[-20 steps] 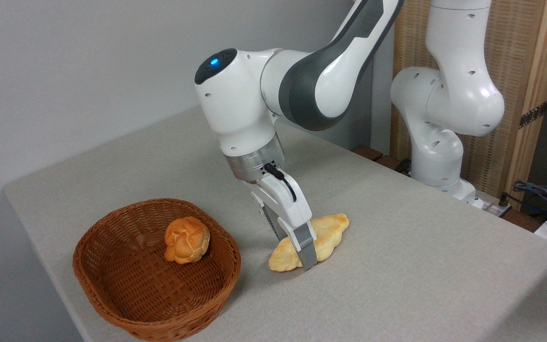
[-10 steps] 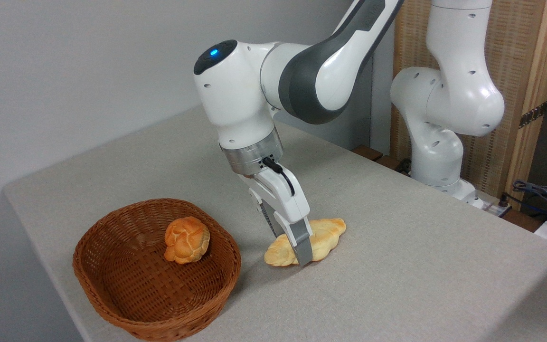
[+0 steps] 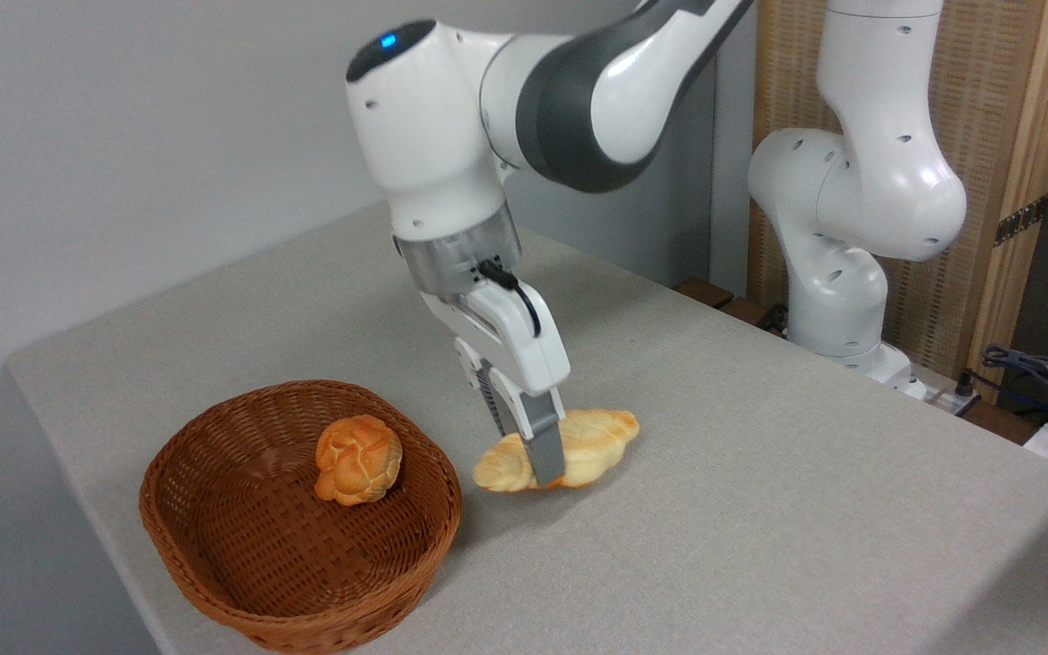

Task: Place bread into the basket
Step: 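Lift the golden bread and carry it over the wicker basket, then lower the golden bread into the basket beside the orange bun and release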

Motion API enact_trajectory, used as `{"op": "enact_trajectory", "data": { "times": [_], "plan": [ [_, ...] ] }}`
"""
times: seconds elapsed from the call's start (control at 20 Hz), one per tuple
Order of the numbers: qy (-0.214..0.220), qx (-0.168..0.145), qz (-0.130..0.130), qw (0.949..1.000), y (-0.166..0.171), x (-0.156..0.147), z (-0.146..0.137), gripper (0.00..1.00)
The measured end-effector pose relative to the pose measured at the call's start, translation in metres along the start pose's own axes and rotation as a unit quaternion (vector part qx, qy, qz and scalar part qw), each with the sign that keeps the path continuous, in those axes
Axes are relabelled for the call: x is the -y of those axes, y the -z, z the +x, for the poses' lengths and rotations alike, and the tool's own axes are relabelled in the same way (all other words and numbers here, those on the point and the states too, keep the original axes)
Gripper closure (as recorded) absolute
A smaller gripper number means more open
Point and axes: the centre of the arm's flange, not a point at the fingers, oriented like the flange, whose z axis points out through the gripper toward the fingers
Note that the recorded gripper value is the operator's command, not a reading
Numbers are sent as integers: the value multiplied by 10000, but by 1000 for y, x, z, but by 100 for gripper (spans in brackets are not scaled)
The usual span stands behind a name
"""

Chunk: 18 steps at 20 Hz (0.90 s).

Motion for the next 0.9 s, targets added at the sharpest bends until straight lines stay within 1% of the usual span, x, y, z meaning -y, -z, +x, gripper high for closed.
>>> {"op": "enact_trajectory", "data": {
  "times": [0.2,0.4,0.45,0.55,0.6,0.65,0.7,0.75,0.8,0.9],
  "plan": [
    [79,-374,316,9988,47,14,9,60],
    [260,-703,515,9959,81,34,27,58],
    [359,-758,548,9950,86,39,34,55],
    [425,-830,594,9939,92,45,57,54],
    [434,-846,590,9937,91,47,70,51],
    [459,-853,572,9936,88,48,81,38],
    [498,-864,557,9935,85,50,90,28],
    [538,-886,552,9931,83,52,99,10],
    [594,-910,552,9925,83,54,105,0],
    [662,-943,556,9918,83,61,114,0]
  ]
}}
